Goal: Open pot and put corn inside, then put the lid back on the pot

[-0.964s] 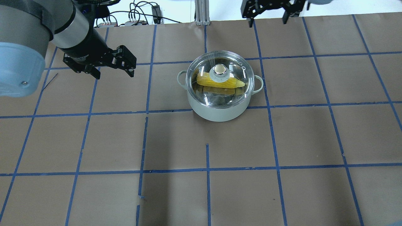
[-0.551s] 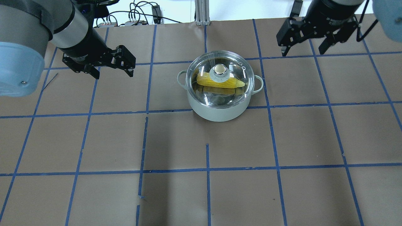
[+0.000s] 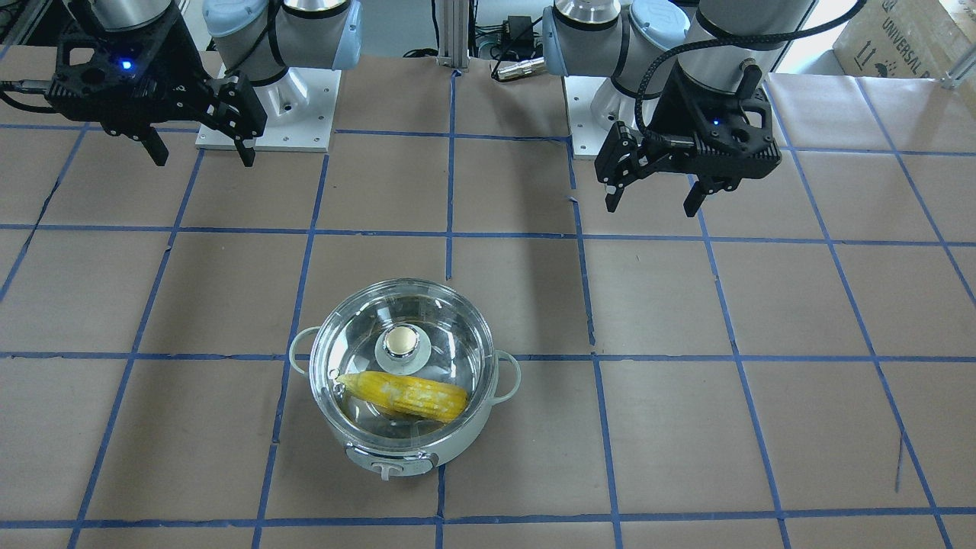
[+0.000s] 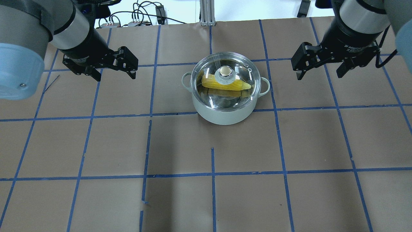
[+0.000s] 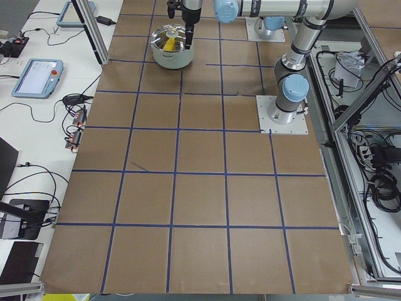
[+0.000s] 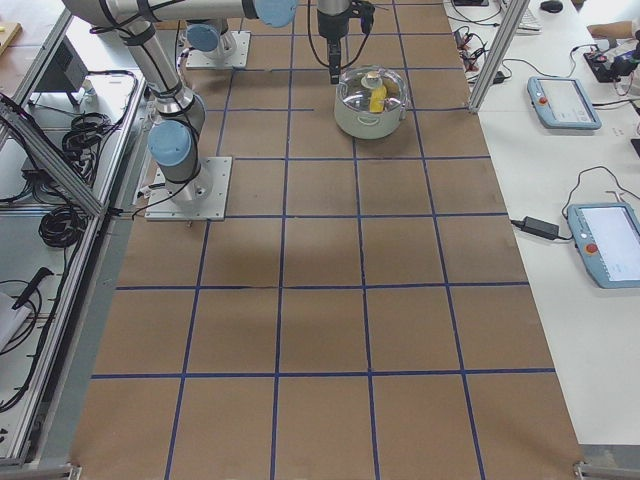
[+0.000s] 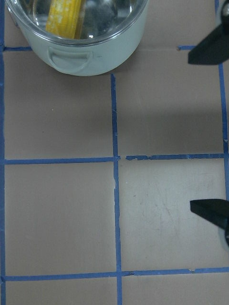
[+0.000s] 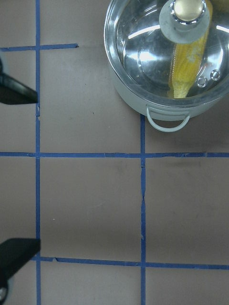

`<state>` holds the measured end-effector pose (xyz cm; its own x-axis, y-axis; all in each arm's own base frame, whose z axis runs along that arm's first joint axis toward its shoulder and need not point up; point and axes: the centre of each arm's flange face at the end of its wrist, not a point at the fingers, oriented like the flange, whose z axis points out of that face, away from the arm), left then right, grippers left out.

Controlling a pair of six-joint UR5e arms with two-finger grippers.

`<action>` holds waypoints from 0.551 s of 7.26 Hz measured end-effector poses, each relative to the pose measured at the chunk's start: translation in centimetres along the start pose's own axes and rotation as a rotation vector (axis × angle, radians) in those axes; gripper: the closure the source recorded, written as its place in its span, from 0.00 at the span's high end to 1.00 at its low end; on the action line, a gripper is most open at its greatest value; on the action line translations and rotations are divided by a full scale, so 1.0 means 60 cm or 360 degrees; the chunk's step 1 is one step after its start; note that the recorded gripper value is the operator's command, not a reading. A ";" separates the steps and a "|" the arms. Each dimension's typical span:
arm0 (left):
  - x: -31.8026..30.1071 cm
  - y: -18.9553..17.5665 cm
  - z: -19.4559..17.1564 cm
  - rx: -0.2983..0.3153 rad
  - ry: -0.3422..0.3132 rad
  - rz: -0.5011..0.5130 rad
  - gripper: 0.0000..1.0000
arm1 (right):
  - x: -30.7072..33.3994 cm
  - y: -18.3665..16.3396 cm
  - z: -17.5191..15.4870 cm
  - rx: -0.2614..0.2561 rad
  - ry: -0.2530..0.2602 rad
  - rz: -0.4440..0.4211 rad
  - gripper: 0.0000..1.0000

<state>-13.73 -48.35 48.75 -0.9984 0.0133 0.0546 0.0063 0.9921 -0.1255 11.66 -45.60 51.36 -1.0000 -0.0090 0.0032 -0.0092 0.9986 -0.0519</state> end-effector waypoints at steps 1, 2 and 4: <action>0.000 0.000 -0.001 0.0001 0.0000 0.0000 1.00 | 0.001 0.003 0.003 -0.0035 0.0003 0.0004 1.00; 0.000 0.000 -0.001 0.0001 0.0000 0.0000 1.00 | 0.001 0.005 0.005 -0.0080 0.0000 0.0009 1.00; -0.002 0.000 -0.001 0.0001 0.0000 -0.0003 1.00 | 0.001 0.005 -0.004 -0.0109 -0.0009 0.0026 1.00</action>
<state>-13.63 -48.34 48.79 -0.9984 0.0112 0.0549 0.0042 0.9920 -0.1260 11.57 -45.29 51.59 -1.0000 0.0075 -0.0027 0.0075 0.9998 0.0167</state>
